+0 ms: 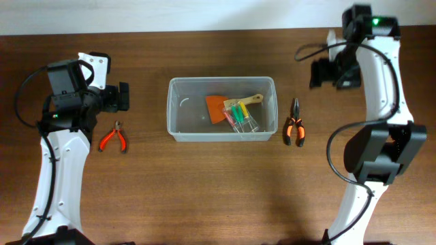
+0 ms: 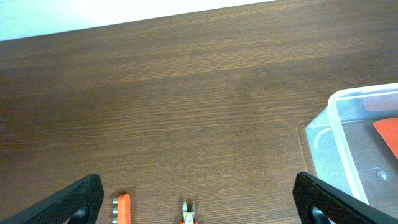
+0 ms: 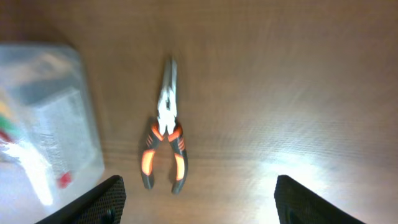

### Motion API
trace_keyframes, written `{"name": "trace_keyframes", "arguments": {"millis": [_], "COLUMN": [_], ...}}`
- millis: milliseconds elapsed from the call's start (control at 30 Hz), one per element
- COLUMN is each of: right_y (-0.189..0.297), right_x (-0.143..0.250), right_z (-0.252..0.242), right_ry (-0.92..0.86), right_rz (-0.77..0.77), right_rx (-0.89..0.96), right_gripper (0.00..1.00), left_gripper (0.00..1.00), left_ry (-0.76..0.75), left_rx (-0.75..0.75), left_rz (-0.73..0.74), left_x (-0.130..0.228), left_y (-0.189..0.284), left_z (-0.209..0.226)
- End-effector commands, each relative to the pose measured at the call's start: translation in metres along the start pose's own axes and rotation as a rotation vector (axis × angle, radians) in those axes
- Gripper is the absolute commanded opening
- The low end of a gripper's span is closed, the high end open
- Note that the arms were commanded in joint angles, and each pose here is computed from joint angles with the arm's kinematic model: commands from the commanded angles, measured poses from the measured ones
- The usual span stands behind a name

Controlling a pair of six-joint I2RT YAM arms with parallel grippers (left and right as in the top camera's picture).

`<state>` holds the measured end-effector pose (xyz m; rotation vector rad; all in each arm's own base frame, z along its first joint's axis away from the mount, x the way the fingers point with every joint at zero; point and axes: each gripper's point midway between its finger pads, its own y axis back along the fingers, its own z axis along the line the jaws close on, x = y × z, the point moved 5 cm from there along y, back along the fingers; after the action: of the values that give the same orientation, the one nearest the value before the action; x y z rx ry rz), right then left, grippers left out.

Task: Pack container
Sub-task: 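Lower the right gripper onto the orange long-nose pliers and grasp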

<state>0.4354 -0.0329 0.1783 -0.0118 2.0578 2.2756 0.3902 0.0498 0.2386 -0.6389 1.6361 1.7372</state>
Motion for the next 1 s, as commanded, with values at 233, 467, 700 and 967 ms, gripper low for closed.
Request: {"name": "trace_keyframes", "arguments": {"millis": [233,467,700,967], "right_y": [-0.073,-0.084,-0.099,-0.125], "right_x": [0.042,0.046,0.052,0.062], "right_z": [-0.006,-0.002,0.012,0.014], "right_ry": [-0.106,-0.09,-0.045,-0.032], "right_rz": [0.235,0.248,0.264,0.274], "right_rx": [-0.024,-0.016,-0.014,0.066], "right_gripper": [0.7,0.69,0.67,0.63], "left_gripper": [0.99,0.99,0.99,0.99], "left_ry": [-0.009,-0.009,-0.009,-0.009], "left_rx": [0.008,0.008,0.008,0.008], "left_rz": [-0.015,-0.015,-0.015,-0.015], "left_x": [-0.006,-0.006,-0.006,-0.006], "left_y": [0.0,0.0,0.0,0.0], "left_z": [0.001,0.001,0.001,0.001]}}
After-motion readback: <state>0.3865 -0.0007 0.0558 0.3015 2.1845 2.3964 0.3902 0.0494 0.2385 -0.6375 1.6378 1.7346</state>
